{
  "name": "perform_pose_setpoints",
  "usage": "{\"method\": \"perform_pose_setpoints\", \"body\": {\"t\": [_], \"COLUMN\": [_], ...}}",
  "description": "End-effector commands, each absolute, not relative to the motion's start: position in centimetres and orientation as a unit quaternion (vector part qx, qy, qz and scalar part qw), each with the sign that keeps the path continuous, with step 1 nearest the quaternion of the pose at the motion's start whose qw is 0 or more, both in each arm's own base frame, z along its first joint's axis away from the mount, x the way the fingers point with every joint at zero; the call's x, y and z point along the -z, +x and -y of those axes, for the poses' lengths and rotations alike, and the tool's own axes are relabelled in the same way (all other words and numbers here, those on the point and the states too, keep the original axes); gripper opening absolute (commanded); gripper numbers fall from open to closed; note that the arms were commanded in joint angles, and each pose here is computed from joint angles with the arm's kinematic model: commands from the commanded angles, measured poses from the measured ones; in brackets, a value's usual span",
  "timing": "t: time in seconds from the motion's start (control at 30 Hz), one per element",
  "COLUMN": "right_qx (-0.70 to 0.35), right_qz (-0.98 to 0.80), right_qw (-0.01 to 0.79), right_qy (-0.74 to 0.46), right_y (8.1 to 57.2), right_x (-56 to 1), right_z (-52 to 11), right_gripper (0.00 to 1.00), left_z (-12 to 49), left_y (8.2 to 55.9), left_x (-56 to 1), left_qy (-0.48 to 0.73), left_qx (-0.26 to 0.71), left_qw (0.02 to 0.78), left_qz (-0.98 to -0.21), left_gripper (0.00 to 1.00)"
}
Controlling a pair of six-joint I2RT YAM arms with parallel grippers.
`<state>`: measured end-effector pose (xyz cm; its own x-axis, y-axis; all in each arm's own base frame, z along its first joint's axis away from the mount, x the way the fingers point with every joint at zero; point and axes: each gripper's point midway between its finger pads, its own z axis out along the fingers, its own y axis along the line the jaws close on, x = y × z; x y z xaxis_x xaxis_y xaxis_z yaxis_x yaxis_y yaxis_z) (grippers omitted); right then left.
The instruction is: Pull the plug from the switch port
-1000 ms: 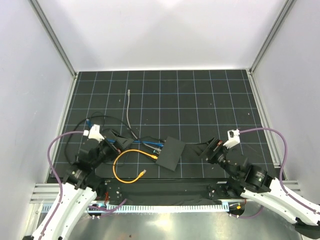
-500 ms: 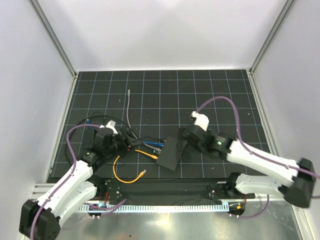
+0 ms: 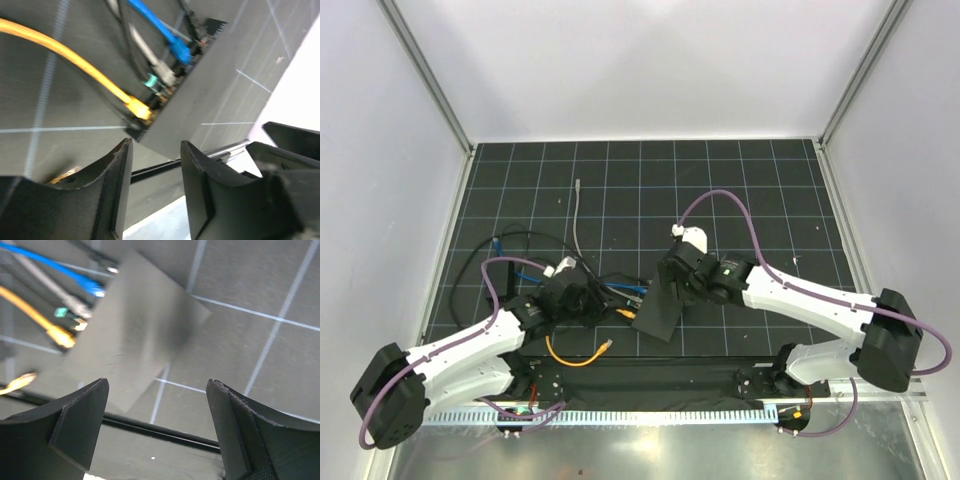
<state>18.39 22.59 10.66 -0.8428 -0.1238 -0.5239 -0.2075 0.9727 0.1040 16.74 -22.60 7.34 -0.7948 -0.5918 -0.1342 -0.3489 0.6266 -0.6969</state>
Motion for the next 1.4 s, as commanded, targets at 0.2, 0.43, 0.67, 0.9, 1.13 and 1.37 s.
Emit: {"method": "perform_pose_setpoints", "body": {"t": [0.2,0.43,0.67,0.9,1.13,1.37], "right_qx": [-0.195,-0.220,-0.216,-0.236,-0.229,-0.224], "right_qz": [-0.936,-0.931,-0.938,-0.937,-0.941,-0.942], "right_qw": [0.268,0.268,0.244,0.230,0.224,0.221], "right_qy": [-0.118,-0.109,-0.122,-0.112,-0.111,-0.114], "right_y": [18.4,18.8,18.3,17.9,17.8,17.8], "right_x": [-12.0,-11.1,-8.9,-7.5,-6.6,-6.2], "right_z": [-28.0,-29.6,-30.0,-30.7,-30.6,-30.5], "right_gripper": [0.58,0.26,0.01,0.01,0.01,0.01], "left_z": [24.2,24.0,23.4,23.5,24.3,24.6], "left_y": [18.6,17.7,17.1,17.3,17.5,17.3], "left_x": [-8.8,-6.6,-4.8,-4.5,-3.6,-2.3], "left_qy": [-0.334,-0.344,-0.356,-0.358,-0.361,-0.370], "left_qx": [0.388,0.375,0.365,0.367,0.366,0.357], "left_qw": [0.212,0.192,0.183,0.184,0.170,0.152], "left_qz": [-0.832,-0.839,-0.841,-0.839,-0.841,-0.844], "left_gripper": [0.38,0.33,0.28,0.27,0.27,0.25]}}
